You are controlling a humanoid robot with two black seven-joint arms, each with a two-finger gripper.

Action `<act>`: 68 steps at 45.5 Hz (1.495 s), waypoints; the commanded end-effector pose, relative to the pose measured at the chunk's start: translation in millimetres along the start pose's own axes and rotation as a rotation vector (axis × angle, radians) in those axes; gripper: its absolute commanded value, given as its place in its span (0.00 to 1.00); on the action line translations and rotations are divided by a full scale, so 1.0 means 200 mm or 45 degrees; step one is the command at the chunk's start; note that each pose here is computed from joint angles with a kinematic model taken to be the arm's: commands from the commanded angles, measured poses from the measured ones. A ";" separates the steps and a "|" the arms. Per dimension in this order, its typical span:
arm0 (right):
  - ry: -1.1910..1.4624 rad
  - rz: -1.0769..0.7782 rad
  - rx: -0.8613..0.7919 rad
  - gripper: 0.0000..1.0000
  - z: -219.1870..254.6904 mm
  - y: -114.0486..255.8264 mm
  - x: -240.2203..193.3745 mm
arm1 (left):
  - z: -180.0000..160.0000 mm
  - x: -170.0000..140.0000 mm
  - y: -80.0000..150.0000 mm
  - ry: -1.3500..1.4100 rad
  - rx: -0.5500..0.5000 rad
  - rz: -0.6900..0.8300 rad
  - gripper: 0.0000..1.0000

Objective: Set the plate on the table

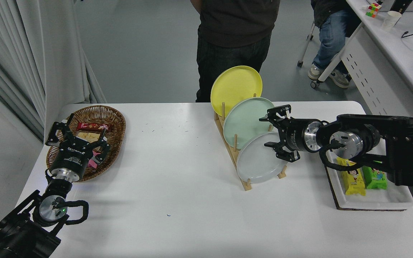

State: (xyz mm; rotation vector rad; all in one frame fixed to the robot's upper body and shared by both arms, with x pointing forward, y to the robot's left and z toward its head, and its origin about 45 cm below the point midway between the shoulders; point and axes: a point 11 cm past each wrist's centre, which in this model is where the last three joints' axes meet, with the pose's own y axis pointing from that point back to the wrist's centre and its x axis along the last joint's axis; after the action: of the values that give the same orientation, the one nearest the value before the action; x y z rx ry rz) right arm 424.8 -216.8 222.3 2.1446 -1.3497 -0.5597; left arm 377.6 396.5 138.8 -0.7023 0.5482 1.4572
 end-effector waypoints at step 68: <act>-0.012 0.011 -0.009 0.55 0.01 0.02 0.00 | 0.00 0.00 0.00 0.000 0.000 0.000 0.98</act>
State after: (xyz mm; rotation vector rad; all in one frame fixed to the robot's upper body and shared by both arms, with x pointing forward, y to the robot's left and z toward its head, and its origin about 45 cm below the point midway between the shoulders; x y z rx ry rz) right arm 422.3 -216.6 224.4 2.1342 -1.3644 -0.5685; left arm 377.6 396.4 138.8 -0.7026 0.5485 1.4571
